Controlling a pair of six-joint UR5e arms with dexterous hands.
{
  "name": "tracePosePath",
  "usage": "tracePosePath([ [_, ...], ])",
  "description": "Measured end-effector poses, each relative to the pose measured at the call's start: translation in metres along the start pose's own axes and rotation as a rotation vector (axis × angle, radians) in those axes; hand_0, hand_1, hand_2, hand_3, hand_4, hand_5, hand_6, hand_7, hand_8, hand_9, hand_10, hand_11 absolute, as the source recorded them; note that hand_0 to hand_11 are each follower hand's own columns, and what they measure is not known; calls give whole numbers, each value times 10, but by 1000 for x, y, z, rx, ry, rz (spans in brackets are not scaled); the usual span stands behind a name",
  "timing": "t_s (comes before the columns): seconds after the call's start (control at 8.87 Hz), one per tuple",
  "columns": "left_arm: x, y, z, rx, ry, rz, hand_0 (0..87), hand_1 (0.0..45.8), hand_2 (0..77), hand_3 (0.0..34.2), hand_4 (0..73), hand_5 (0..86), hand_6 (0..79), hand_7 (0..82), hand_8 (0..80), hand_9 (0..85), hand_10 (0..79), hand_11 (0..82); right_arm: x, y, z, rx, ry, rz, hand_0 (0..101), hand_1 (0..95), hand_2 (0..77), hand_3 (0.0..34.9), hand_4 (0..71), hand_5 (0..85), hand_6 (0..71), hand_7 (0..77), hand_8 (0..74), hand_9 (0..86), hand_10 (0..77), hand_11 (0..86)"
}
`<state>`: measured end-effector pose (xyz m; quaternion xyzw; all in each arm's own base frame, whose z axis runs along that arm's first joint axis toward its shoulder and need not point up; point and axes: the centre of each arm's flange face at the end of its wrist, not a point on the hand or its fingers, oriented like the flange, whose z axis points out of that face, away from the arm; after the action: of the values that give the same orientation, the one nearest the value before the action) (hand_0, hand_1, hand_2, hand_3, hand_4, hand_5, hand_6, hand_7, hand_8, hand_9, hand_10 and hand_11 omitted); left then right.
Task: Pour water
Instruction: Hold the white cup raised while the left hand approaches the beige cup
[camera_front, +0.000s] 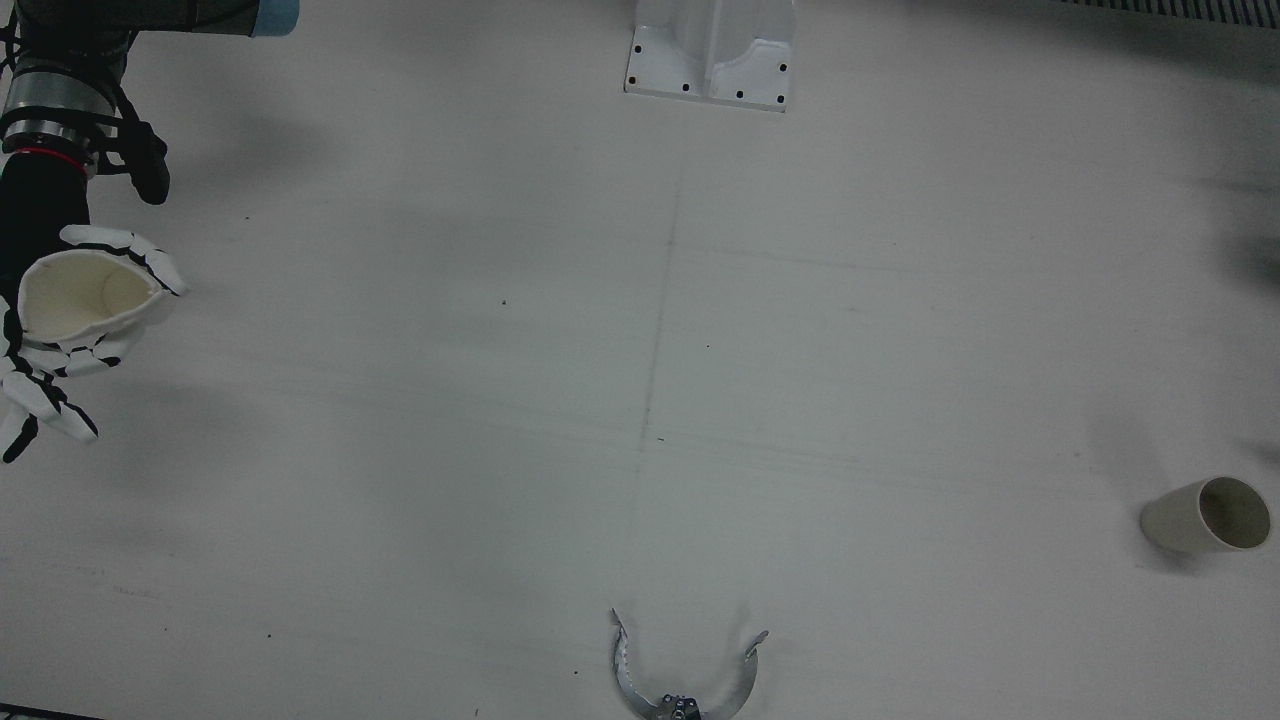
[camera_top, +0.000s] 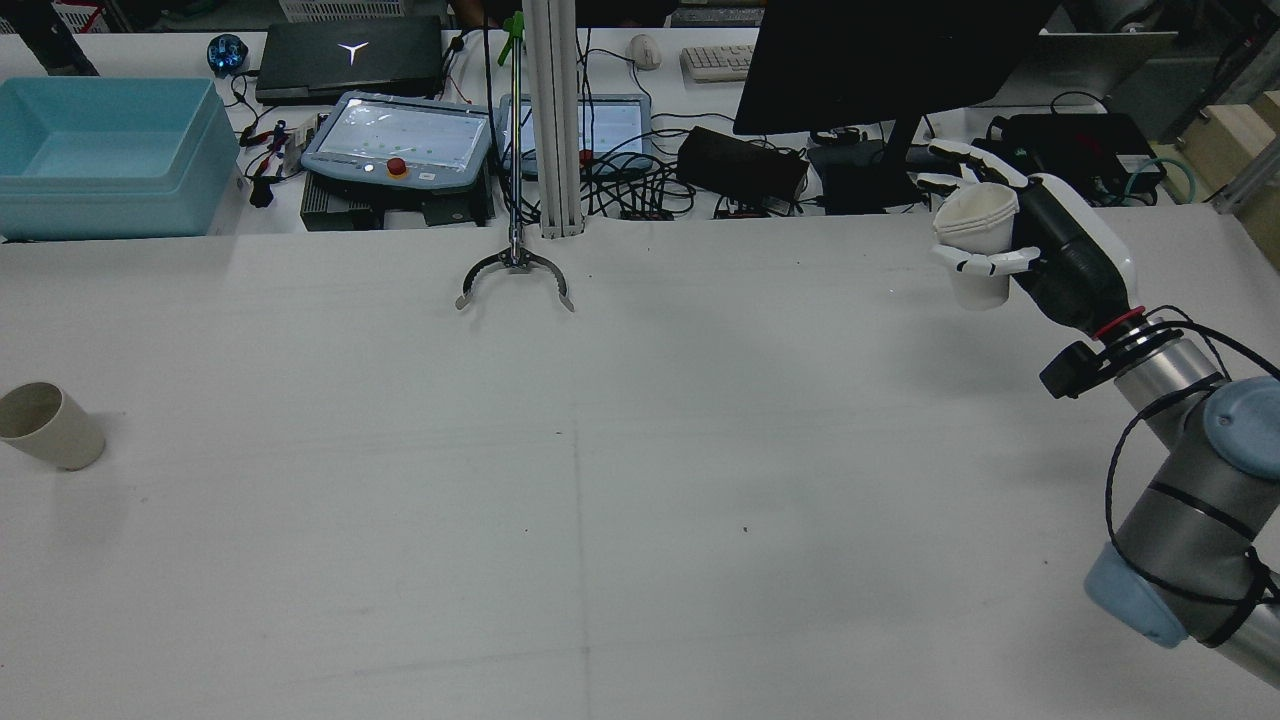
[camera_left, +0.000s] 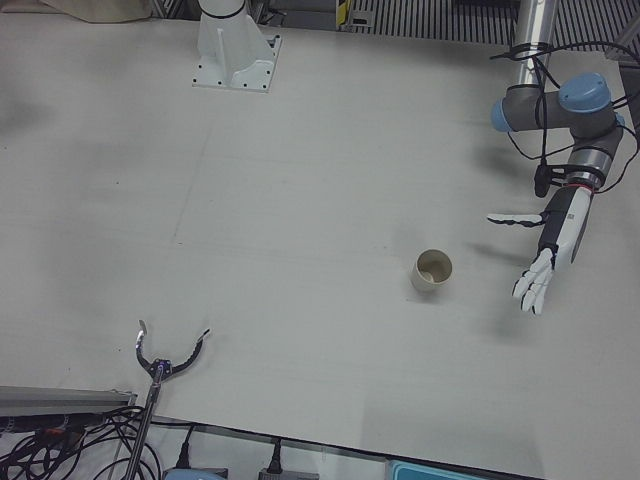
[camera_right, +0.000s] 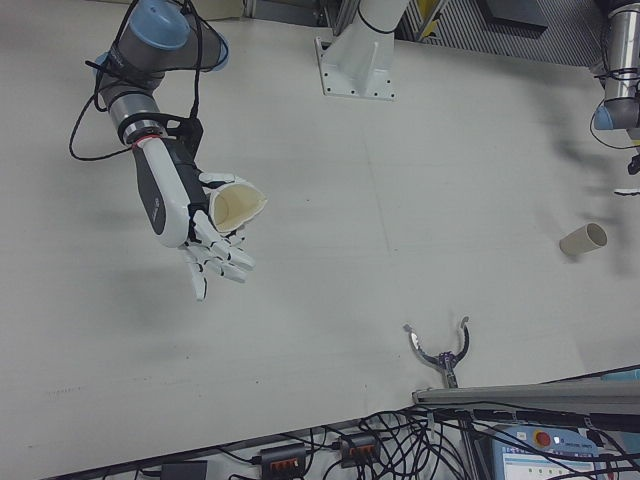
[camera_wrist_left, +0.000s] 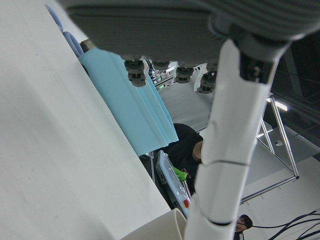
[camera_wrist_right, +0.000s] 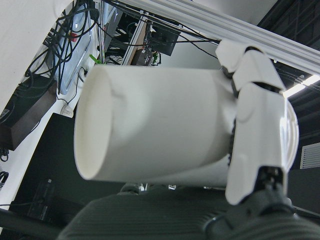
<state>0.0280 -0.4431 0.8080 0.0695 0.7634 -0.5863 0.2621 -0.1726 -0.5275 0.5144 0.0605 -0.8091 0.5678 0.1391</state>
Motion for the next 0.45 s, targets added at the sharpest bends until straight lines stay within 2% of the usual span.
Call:
tracePosePath([
  [0.34,-26,19,40,-36,-25,-12,800,196,5,1,207,0,60,33,5,11,54,109,0,0,0,1,1,-3,630,267,256,0,60,169,600,491,213,180,0,5],
  [0.45,-35,23,45,-36,-28,-16,802,196,5,2,213,0,60,38,5,11,54,109,0,0,0,1,0,-3,630,267,256,0,60,169,600,491,213,180,0,5],
])
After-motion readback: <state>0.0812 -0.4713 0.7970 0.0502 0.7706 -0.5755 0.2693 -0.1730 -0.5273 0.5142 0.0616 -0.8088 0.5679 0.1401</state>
